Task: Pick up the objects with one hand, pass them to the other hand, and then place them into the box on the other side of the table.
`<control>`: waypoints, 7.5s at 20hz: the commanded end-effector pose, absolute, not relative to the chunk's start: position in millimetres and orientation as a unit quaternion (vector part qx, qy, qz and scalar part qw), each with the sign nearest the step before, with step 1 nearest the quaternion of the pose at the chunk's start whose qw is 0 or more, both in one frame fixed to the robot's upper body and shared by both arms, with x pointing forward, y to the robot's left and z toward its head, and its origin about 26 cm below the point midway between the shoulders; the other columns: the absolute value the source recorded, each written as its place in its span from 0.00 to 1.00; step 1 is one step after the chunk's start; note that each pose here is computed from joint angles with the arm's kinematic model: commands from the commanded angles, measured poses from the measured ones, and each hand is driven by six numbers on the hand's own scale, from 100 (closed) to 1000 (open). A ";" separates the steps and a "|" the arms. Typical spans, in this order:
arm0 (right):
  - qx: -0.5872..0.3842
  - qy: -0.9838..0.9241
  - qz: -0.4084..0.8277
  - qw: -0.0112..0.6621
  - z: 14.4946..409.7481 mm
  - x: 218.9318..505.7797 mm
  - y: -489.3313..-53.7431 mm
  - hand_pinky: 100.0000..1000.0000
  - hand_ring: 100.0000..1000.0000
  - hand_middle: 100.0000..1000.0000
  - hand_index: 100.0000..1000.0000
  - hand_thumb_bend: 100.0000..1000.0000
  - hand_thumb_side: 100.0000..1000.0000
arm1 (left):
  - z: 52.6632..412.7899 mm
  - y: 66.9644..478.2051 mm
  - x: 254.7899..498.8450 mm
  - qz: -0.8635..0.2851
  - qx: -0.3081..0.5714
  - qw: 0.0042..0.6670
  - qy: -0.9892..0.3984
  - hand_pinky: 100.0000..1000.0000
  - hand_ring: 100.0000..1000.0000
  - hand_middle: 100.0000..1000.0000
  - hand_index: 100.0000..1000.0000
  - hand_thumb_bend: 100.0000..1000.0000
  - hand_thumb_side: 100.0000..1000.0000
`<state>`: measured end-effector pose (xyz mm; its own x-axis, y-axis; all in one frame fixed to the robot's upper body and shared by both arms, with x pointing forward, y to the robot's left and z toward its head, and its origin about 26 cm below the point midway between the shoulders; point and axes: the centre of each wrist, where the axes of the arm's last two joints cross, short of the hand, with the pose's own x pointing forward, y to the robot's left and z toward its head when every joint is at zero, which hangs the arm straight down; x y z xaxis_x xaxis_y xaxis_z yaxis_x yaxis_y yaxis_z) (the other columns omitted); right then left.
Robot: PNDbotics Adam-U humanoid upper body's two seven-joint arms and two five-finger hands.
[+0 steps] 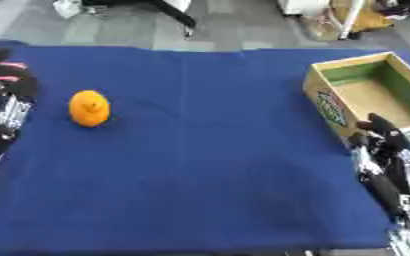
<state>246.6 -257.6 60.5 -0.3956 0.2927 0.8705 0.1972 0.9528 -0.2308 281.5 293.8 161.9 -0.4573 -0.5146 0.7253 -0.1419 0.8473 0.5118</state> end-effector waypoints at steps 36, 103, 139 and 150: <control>-0.143 -0.830 0.074 0.535 59.4 243.1 -260.9 0.70 0.66 0.72 0.87 0.07 0.45 | 232.5 321.9 395.4 -0.597 0.425 0.491 -0.472 0.76 0.61 0.66 0.85 0.61 0.28; -0.128 -0.826 0.067 0.545 50.5 246.7 -254.2 0.70 0.66 0.72 0.88 0.04 0.47 | 181.6 324.0 409.5 -0.534 0.430 0.508 -0.522 0.63 0.41 0.38 0.52 0.02 0.00; -0.162 -0.910 0.349 0.151 193.8 292.2 -251.8 0.73 0.68 0.72 0.87 0.16 0.29 | 207.8 213.3 299.1 -0.287 0.109 0.435 -0.847 0.57 0.41 0.35 0.46 0.00 0.08; -0.150 -0.885 0.441 0.012 221.7 298.9 -232.2 0.77 0.70 0.72 0.86 0.22 0.26 | 188.7 190.5 293.1 -0.254 -0.016 0.496 -0.830 0.58 0.44 0.37 0.48 0.00 0.12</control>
